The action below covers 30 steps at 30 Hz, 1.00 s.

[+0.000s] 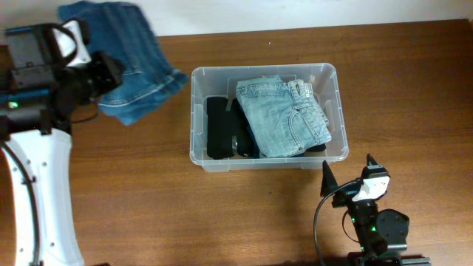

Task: Pack container
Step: 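Lift the dark blue jeans and carry them right over the bin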

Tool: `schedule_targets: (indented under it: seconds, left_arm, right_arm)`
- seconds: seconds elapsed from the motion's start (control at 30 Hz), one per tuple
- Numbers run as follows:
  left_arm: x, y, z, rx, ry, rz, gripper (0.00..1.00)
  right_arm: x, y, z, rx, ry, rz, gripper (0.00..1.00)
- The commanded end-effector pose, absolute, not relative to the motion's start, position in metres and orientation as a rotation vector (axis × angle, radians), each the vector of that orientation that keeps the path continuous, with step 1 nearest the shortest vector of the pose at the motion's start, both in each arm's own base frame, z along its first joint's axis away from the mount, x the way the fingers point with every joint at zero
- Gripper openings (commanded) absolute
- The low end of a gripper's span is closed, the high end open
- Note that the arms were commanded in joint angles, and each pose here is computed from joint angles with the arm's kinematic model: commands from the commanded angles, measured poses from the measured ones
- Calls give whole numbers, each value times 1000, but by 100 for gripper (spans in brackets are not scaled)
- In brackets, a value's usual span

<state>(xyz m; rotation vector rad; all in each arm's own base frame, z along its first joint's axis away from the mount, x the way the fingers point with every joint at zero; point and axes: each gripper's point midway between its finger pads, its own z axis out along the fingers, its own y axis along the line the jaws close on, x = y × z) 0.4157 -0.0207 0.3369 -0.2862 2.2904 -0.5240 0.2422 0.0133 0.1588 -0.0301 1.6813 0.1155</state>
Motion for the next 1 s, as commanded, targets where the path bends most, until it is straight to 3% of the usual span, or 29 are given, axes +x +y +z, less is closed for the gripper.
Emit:
schedule_targets:
  seconds: [0.0,0.5,0.97]
  left_arm:
    - [394,-84,387,-20,2183,-739,1]
    - [338,-232,396,410,2172,-1046,4]
    - [364,-281,318,265,2425,-1025,4]
  right_arm:
    - [242,13,158,-39,1679,114,98]
    - [242,13,158,-39,1679,114,98]
    - [242,13,158,-39,1679,115,98]
